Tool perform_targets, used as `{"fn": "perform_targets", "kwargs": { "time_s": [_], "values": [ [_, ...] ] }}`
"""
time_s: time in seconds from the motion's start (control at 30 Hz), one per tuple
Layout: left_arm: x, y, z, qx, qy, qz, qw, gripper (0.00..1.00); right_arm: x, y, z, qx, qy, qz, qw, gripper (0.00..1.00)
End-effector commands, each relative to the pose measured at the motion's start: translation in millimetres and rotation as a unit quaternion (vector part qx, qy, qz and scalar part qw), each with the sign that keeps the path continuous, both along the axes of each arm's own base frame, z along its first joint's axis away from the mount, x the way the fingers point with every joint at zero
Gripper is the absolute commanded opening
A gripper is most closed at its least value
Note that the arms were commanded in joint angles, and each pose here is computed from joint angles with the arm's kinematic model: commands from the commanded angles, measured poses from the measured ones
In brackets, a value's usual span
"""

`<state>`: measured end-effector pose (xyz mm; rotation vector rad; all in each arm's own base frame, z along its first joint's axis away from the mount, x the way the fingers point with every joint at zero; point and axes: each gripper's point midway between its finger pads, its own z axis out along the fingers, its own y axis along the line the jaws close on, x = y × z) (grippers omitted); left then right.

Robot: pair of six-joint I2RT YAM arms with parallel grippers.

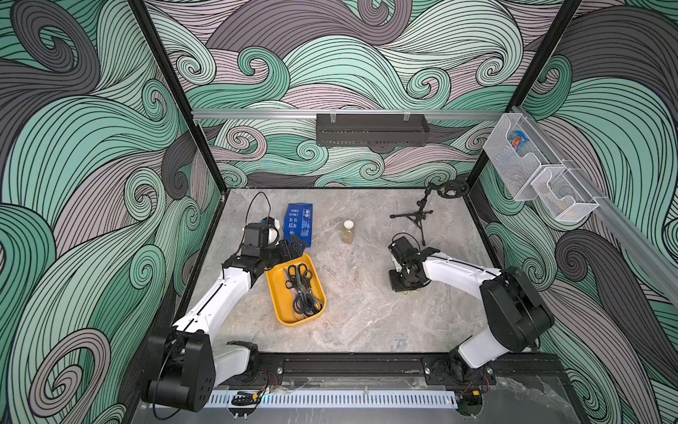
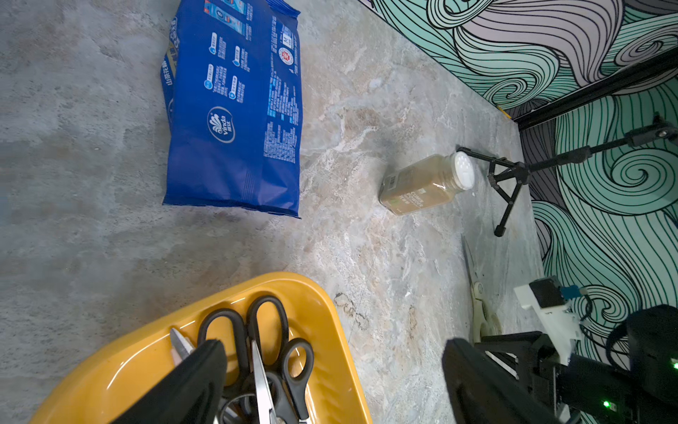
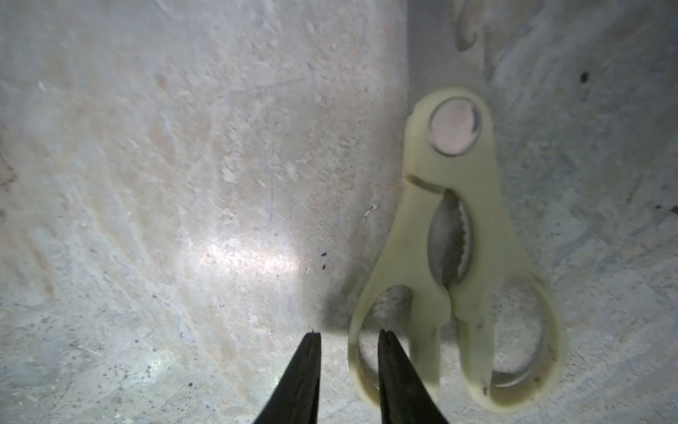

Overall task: Put the scissors into the storage box
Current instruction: Pick up the scissors from the center of the board.

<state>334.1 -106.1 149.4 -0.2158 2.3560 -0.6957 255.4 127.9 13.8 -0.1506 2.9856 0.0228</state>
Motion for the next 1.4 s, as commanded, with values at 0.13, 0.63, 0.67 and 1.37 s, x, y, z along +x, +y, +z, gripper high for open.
{"fn": "perform_targets", "kwargs": {
  "time_s": [0.13,0.63,0.67,1.37],
  "values": [
    [2,10,13,0.033,-0.02,0.012,0.999,0.96,7,-5,-5,-0.029,-0.013,-0.014,0.999,0.26],
    [1,23,10,0.051,-0.017,0.047,0.997,0.96,11,-1,-4,-0.017,-0.027,-0.012,0.999,0.0],
    [1,23,9,0.05,-0.016,0.048,0.997,0.96,14,2,1,-0.012,-0.034,-0.011,0.999,0.0],
    [6,72,-9,0.019,0.008,0.166,0.986,0.99,29,152,179,0.293,-0.195,0.13,0.927,0.0]
  ]
}}
